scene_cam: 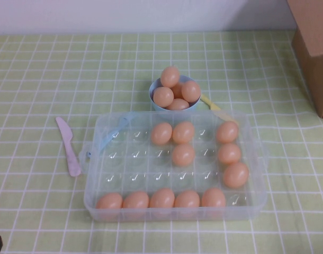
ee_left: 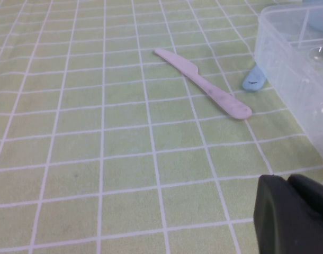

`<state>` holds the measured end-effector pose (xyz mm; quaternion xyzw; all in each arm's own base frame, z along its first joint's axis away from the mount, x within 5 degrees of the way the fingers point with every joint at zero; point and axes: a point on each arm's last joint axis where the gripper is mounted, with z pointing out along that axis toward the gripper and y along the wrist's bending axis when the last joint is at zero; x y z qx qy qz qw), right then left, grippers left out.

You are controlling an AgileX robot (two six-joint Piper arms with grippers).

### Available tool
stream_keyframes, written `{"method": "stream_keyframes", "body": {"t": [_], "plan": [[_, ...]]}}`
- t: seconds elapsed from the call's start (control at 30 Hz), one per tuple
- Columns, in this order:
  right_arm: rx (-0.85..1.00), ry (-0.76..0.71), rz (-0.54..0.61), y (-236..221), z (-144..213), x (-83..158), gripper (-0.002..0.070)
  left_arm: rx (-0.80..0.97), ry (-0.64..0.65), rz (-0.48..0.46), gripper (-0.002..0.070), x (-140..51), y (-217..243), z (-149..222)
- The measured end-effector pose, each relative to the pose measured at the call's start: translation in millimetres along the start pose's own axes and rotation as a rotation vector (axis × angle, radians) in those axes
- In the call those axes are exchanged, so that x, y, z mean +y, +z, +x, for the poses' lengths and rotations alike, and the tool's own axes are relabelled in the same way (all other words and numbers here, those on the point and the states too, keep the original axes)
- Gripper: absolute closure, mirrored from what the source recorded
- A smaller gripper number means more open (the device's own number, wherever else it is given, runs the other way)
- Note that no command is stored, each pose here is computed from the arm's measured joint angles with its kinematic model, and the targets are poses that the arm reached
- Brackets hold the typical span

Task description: Take an egg out of the egg box

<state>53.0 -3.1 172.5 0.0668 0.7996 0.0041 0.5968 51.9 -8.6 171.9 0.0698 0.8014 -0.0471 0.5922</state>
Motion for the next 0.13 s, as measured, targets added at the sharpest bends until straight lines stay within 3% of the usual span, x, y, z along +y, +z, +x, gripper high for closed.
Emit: {"method": "stream_keyframes", "body": {"t": [0.13], "plan": [[0.0,0.0,0.0,0.0,0.0,0.0,0.0694,0.0,0.0,0.0,0.0679,0.0,0.0,0.0]]}}
